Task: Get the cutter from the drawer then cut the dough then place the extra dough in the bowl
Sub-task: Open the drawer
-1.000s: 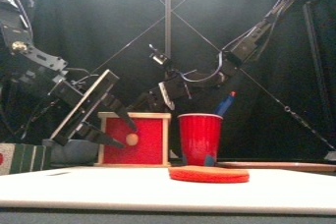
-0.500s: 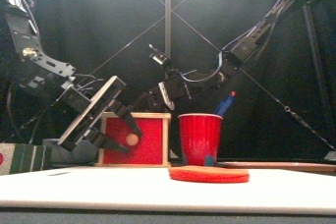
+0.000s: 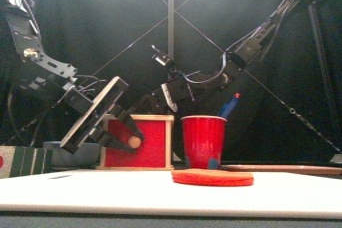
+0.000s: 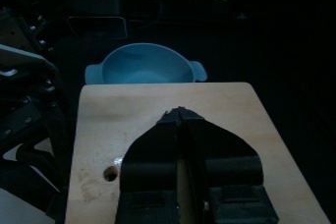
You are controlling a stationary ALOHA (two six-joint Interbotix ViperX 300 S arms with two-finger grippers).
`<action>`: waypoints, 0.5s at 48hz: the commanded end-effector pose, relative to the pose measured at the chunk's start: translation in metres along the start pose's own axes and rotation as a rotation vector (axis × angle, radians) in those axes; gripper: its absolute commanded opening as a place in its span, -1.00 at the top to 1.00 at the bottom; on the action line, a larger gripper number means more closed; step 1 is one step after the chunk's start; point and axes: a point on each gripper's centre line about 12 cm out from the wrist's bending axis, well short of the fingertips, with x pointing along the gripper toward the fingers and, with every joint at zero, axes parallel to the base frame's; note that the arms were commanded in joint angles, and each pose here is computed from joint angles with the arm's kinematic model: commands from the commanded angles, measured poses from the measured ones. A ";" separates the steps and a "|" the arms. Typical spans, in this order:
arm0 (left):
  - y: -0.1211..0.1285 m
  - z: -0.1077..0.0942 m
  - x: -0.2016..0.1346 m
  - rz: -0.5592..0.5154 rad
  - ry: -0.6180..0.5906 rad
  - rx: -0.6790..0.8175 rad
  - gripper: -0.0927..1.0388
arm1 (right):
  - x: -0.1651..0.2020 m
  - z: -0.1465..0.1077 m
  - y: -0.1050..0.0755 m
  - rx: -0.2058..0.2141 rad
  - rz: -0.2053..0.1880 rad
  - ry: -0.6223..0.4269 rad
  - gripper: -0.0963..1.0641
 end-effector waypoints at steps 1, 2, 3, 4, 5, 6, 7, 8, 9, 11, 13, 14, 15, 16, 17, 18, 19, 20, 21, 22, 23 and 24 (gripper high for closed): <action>-0.006 -0.010 -0.005 -0.005 0.051 0.000 -0.25 | -0.001 0.010 0.002 -0.003 0.003 -0.019 0.90; -0.006 -0.012 -0.005 -0.002 0.062 0.004 -0.25 | -0.001 0.010 0.002 -0.003 0.002 -0.019 0.90; -0.006 -0.015 -0.007 -0.001 0.071 0.006 -0.25 | -0.001 0.010 0.001 -0.003 0.001 -0.021 0.90; -0.006 -0.017 -0.008 0.000 0.080 0.007 -0.25 | -0.001 0.010 0.001 -0.003 0.000 -0.019 0.90; -0.006 -0.019 -0.009 0.000 0.089 0.010 -0.25 | -0.001 0.009 0.000 -0.001 -0.001 -0.019 0.90; -0.006 -0.021 -0.010 0.003 0.099 0.011 -0.25 | -0.001 0.009 0.000 -0.001 -0.001 -0.019 0.90; -0.006 -0.023 -0.012 0.004 0.108 0.011 -0.25 | -0.001 0.010 -0.001 -0.001 -0.003 -0.020 0.90; -0.007 -0.025 -0.013 0.003 0.114 0.011 -0.25 | -0.001 0.009 -0.001 -0.002 -0.003 -0.018 0.90; -0.006 -0.027 -0.014 0.004 0.123 0.014 -0.25 | -0.001 0.010 -0.001 -0.002 -0.003 -0.020 0.90; -0.007 -0.031 -0.016 0.002 0.137 0.019 -0.25 | -0.001 0.009 -0.002 0.000 -0.004 -0.018 0.90; -0.007 -0.034 -0.018 0.001 0.147 0.022 -0.25 | -0.001 0.010 -0.002 0.000 -0.005 -0.021 0.90; -0.007 -0.036 -0.019 -0.002 0.152 0.025 -0.25 | -0.001 0.011 -0.001 -0.003 -0.004 -0.023 0.90; -0.007 -0.037 -0.020 -0.003 0.156 0.027 -0.25 | -0.001 0.011 -0.002 -0.002 -0.005 -0.024 0.90; -0.007 -0.038 -0.020 -0.003 0.158 0.027 -0.25 | 0.000 0.011 -0.002 -0.005 -0.004 -0.024 0.90; -0.007 -0.039 -0.021 -0.002 0.162 0.031 -0.25 | 0.000 0.012 -0.002 -0.007 -0.004 -0.025 0.90; -0.007 -0.040 -0.022 -0.004 0.167 0.030 -0.25 | 0.000 0.012 -0.002 -0.007 -0.004 -0.024 0.90; -0.007 -0.042 -0.024 -0.004 0.177 0.032 -0.25 | 0.000 0.012 -0.002 -0.007 -0.004 -0.025 0.90; -0.007 -0.043 -0.026 -0.003 0.182 0.033 -0.25 | 0.000 0.013 -0.002 -0.007 -0.004 -0.027 0.90; -0.007 -0.044 -0.027 -0.001 0.191 0.035 -0.25 | 0.000 0.013 -0.002 -0.007 -0.004 -0.027 0.90; -0.007 -0.046 -0.028 -0.001 0.198 0.037 -0.25 | 0.001 0.013 -0.003 -0.007 -0.006 -0.026 0.90; -0.007 -0.047 -0.030 0.000 0.206 0.036 -0.25 | 0.001 0.013 -0.003 -0.007 -0.006 -0.023 0.90; -0.007 -0.049 -0.031 0.003 0.213 0.038 -0.25 | 0.000 0.013 -0.004 -0.008 -0.008 -0.023 0.90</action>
